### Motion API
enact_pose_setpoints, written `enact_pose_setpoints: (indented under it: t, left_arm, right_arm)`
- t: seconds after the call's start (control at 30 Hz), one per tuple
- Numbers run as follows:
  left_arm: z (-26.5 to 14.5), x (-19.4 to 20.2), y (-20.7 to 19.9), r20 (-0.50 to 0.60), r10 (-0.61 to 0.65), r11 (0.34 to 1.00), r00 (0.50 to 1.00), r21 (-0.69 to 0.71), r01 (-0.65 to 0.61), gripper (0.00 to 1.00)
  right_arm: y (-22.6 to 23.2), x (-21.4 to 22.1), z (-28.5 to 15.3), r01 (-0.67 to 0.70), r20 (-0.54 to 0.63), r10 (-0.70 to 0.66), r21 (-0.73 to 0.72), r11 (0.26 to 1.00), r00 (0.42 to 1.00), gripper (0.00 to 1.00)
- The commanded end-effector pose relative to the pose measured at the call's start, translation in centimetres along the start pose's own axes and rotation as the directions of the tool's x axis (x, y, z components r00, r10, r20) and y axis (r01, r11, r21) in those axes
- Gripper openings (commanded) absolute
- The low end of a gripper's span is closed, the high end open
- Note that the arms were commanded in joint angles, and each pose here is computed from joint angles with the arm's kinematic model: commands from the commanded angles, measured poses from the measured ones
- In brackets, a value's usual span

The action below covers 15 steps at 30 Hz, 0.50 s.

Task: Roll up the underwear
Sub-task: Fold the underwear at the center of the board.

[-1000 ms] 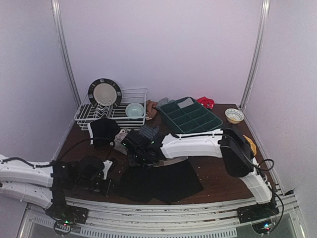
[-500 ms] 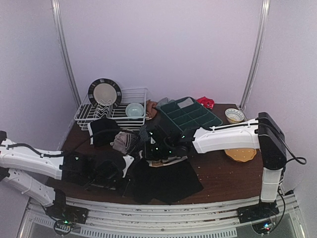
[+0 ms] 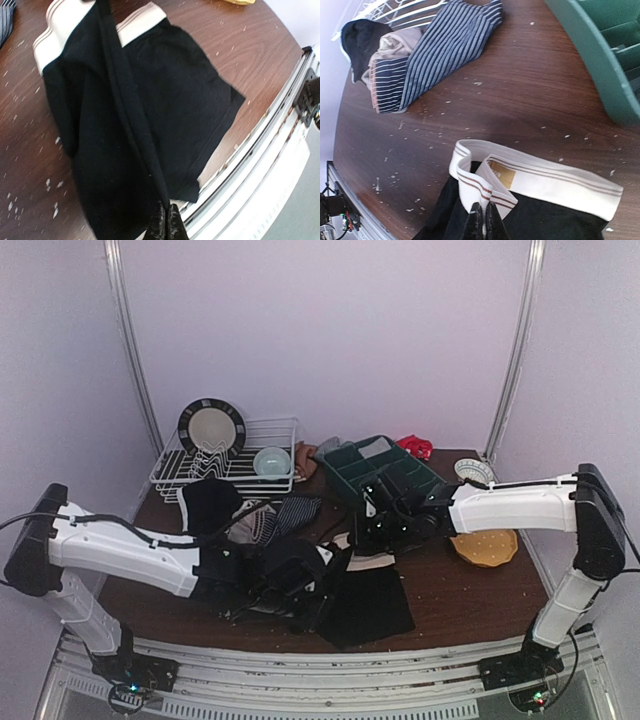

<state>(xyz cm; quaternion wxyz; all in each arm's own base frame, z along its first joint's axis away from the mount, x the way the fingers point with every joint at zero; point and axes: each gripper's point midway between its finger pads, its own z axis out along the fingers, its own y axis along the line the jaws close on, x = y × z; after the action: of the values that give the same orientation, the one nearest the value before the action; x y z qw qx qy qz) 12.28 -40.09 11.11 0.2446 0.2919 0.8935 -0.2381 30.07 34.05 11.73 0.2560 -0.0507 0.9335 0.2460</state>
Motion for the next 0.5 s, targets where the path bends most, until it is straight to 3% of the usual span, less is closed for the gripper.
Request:
enact_pose_setpoints:
  t: [0.0,0.2,0.47]
  left_arm:
    - [1.4,-2.4,-2.2,0.052,0.015,0.999,0.999,0.033,-0.016,0.0]
    - [4.3,-3.1,-4.7,0.007,0.03,0.997,1.0,0.07,-0.031,0.0]
    - [4.3,-4.3,-6.6,0.031,0.054,0.992,0.998,0.114,-0.057,0.0]
  right_arm:
    - [-2.1,0.5,0.6,0.071,-0.063,-0.067,0.055,0.996,0.996,0.0]
    - [-3.7,1.2,0.2,0.106,-0.09,-0.096,0.107,0.989,0.991,0.0]
    - [-4.9,1.2,-2.4,0.097,-0.067,-0.09,0.11,0.989,0.994,0.0]
